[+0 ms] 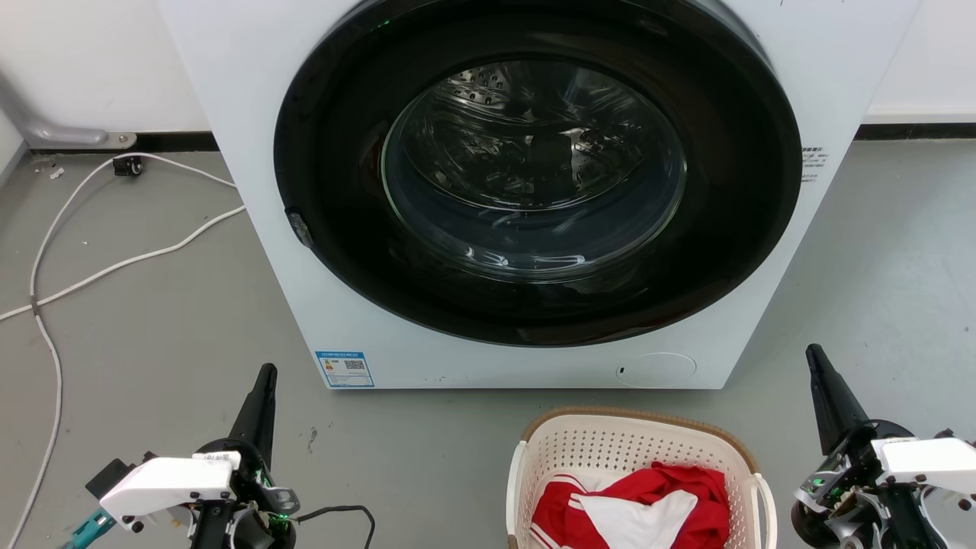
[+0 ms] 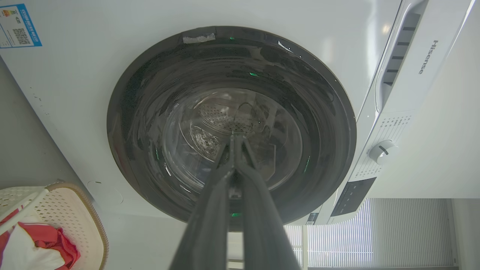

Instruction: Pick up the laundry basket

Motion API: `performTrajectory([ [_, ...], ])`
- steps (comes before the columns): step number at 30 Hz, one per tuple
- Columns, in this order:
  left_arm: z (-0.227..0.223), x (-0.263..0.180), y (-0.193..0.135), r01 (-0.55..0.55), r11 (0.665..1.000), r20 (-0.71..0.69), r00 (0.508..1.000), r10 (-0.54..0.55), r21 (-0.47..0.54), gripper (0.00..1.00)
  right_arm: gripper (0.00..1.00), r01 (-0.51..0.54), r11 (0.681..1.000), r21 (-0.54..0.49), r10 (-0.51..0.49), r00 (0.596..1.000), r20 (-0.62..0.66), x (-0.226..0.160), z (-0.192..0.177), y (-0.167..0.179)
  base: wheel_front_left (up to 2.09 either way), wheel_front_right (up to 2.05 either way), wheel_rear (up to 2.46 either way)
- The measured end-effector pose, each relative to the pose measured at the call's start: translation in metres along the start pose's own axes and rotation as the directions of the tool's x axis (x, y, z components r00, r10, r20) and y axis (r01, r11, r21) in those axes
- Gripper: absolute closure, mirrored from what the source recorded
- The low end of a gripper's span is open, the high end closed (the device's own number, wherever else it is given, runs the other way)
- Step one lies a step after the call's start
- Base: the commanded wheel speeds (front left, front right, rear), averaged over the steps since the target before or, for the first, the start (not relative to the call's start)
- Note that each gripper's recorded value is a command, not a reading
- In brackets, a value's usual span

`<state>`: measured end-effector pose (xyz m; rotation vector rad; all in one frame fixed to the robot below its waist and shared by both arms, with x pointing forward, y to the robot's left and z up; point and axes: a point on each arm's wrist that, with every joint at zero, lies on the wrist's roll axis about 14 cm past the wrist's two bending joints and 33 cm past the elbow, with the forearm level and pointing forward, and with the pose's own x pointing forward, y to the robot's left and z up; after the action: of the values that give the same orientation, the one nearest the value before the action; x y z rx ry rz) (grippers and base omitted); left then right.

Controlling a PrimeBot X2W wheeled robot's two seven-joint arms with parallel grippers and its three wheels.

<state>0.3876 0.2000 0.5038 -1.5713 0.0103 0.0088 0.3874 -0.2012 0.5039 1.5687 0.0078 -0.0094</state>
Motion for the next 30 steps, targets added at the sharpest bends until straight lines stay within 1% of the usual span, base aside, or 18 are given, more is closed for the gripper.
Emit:
performTrajectory([
  [20, 0.000, 0.000, 0.000, 0.000, 1.000, 0.000, 1.000, 0.000, 0.001, 1.00, 1.00, 0.000, 1.000, 0.000, 0.000, 1.000, 0.000, 0.000, 0.000, 0.000, 0.00, 0.00, 0.00],
  [21, 0.000, 0.000, 0.001, -0.002, 1.000, 0.000, 1.000, 0.002, 0.001, 0.00, 0.00, 0.002, 1.000, 0.001, -0.002, 1.000, 0.000, 0.000, 0.000, -0.001, 0.00, 0.00, 0.00],
  [25, -0.003, -0.007, 0.017, -0.052, 0.999, -0.002, 0.999, 0.052, -0.005, 0.00, 0.00, 0.050, 0.999, 0.004, -0.050, 0.999, 0.005, -0.008, 0.000, -0.017, 0.00, 0.00, 0.00],
  [30, -0.009, -0.005, 0.016, -0.048, 0.999, -0.003, 0.999, 0.048, 0.002, 0.00, 0.00, 0.043, 0.999, -0.013, -0.043, 0.999, 0.012, -0.007, -0.003, -0.015, 0.00, 0.00, 0.00],
])
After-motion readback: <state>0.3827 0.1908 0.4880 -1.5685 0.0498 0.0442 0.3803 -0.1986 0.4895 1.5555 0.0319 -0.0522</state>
